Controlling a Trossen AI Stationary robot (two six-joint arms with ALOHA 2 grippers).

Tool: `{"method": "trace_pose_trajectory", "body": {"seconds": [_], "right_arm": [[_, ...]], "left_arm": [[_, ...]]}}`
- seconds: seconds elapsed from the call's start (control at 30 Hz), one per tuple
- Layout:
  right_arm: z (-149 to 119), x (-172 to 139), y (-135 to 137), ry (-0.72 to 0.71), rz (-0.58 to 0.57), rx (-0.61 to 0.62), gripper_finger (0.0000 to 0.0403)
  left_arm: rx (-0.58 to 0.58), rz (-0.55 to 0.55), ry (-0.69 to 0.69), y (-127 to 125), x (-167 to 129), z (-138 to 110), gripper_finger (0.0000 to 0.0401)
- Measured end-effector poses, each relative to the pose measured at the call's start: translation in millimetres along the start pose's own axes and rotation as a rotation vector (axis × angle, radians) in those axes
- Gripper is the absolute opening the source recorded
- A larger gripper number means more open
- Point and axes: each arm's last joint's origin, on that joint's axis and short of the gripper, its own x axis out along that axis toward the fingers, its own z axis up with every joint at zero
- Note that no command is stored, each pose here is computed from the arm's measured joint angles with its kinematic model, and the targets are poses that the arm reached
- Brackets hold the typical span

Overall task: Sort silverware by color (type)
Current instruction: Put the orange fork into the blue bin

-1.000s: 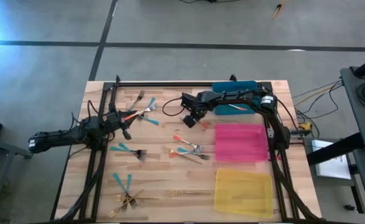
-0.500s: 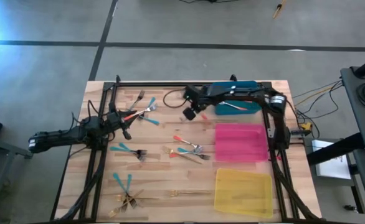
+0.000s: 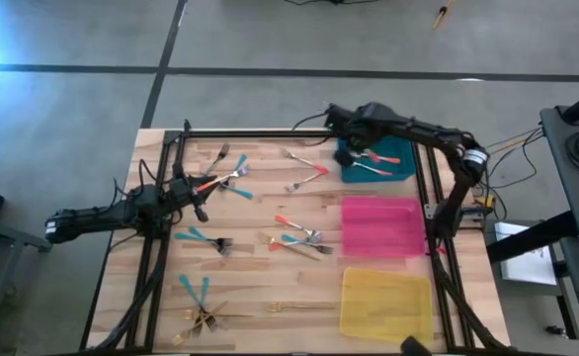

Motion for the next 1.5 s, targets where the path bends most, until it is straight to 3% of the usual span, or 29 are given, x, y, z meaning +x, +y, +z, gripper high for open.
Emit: {"method": "trace_pose_trajectory", "body": {"seconds": [0.17,0.5,0.63,0.93,1.03,1.13,1.2,1.33,1.5], "right_arm": [[-14,6,-22,0.103,0.013,-0.126,0.0009],[-30,36,-29,0.273,0.015,-0.172,0.0009],[-28,38,-29,0.267,-0.005,-0.114,0.0026],[-28,37,-28,0.265,-0.013,-0.041,0.0105],[-28,36,-25,0.263,-0.015,0.119,0.0119],[-28,34,-18,0.278,0.049,0.324,0.0120],[-28,32,-9,0.302,0.140,0.377,0.0115],[-27,21,25,0.295,0.320,0.322,0.0104],[-29,-2,86,0.146,0.436,0.157,0.0092]], "left_arm": [[0.000,0.000,0.000,0,0,0,0.0064],[0.000,0.000,0.000,0,0,0,0.0064],[0.000,0.000,0.000,0,0,0,0.0064],[0.000,0.000,0.000,0,0,0,0.0064],[0.000,0.000,0.000,0,0,0,0.0064],[0.000,0.000,0.000,0,0,0,0.0064],[0.000,0.000,0.000,0,0,0,0.0064],[0.000,-0.001,0.000,0,0,0,0.0064],[0.000,0.000,0.000,0,0,0,0.0064]]}}
